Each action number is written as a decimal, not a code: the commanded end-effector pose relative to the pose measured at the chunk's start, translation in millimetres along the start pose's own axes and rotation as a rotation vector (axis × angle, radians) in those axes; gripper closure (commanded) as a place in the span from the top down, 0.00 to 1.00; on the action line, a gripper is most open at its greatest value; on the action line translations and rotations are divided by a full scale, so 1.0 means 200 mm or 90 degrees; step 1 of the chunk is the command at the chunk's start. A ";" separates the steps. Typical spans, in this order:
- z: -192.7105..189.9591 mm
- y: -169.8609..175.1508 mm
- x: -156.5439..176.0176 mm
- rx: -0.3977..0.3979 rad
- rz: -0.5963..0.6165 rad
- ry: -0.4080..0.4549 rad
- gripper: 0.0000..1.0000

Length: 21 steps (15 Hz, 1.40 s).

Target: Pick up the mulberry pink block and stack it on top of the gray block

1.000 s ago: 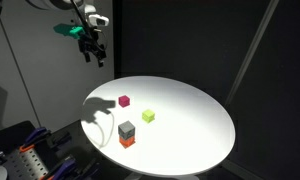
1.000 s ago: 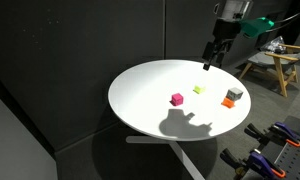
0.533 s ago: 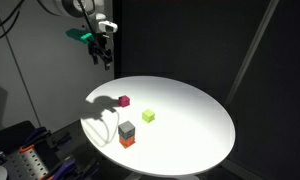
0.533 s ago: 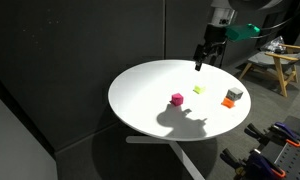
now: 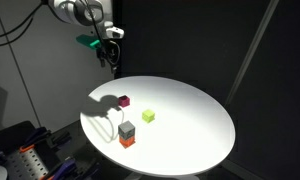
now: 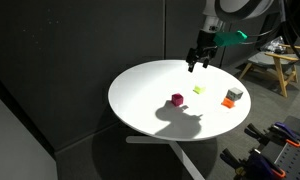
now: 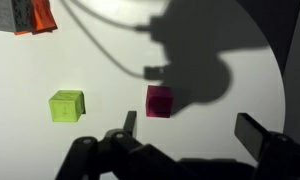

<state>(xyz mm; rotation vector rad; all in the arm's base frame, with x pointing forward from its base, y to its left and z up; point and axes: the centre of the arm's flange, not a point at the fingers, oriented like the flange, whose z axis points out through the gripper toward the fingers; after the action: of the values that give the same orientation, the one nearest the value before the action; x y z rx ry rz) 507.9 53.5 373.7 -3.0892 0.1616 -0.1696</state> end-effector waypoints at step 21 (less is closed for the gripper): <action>0.46 0.14 0.40 -0.006 0.086 -0.067 1.00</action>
<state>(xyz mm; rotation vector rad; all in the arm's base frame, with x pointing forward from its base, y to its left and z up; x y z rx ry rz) 575.2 23.7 290.8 -3.0887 0.3249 -0.0241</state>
